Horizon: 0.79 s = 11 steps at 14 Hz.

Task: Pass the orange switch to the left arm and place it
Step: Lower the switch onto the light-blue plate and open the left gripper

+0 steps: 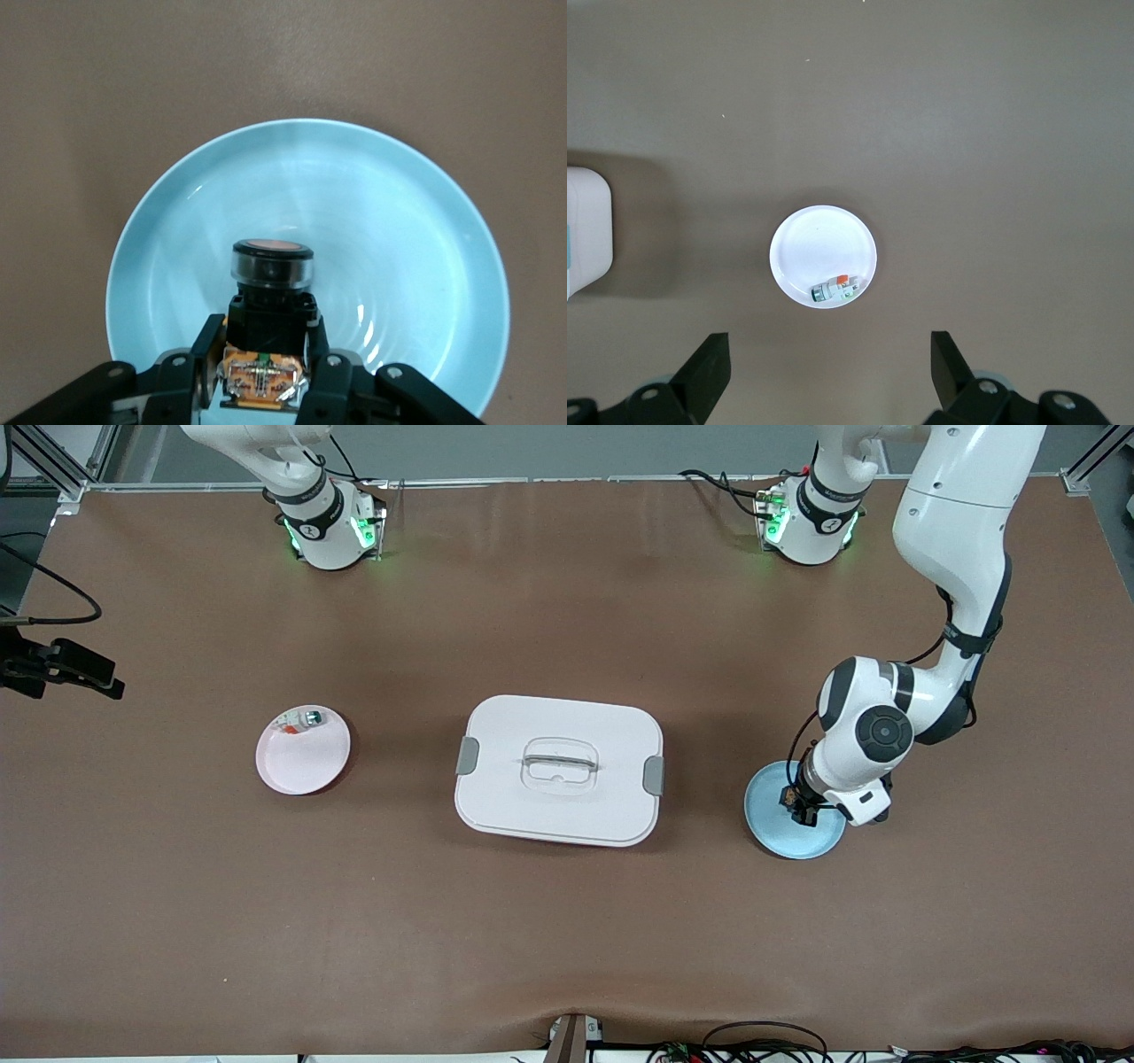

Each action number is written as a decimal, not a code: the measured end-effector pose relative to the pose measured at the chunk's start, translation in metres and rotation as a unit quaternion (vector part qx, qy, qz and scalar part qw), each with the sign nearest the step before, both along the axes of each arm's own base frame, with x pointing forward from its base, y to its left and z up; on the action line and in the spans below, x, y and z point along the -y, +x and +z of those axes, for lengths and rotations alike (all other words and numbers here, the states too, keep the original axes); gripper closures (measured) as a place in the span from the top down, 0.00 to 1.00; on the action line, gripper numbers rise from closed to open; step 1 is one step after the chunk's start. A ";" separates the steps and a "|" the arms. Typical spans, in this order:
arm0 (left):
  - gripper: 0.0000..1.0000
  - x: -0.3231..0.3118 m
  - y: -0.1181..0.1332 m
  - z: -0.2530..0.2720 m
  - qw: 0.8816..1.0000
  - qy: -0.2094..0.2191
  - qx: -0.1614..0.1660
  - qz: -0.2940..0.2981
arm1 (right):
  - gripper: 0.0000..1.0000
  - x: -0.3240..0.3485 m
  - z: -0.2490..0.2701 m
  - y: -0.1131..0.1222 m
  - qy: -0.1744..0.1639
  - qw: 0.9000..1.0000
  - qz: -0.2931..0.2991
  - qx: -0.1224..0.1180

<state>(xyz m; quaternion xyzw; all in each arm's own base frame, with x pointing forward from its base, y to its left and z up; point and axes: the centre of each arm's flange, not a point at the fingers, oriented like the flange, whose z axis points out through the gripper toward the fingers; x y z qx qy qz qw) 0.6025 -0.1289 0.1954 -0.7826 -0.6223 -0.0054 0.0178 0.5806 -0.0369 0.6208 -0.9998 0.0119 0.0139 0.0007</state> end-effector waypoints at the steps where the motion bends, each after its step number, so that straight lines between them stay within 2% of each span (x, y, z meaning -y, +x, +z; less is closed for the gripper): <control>1: 0.41 0.000 0.000 -0.002 1.000 0.000 -0.001 -0.001 | 1.00 0.000 0.000 0.000 0.000 1.000 0.000 0.001; 4: 0.41 0.000 0.002 0.000 1.000 0.004 0.002 -0.005 | 1.00 -0.001 0.000 0.001 0.000 1.000 0.001 0.003; 7: 0.66 -0.003 0.007 0.004 1.000 0.008 0.009 -0.011 | 1.00 -0.003 0.001 0.001 0.000 1.000 0.002 0.003; 10: 0.97 -0.012 0.015 0.022 0.999 0.008 0.021 -0.047 | 1.00 -0.003 0.001 0.001 0.000 1.000 0.002 0.004; 11: 1.00 -0.019 0.017 0.031 0.997 0.010 0.021 -0.072 | 1.00 -0.003 0.001 0.001 0.000 1.000 0.002 0.004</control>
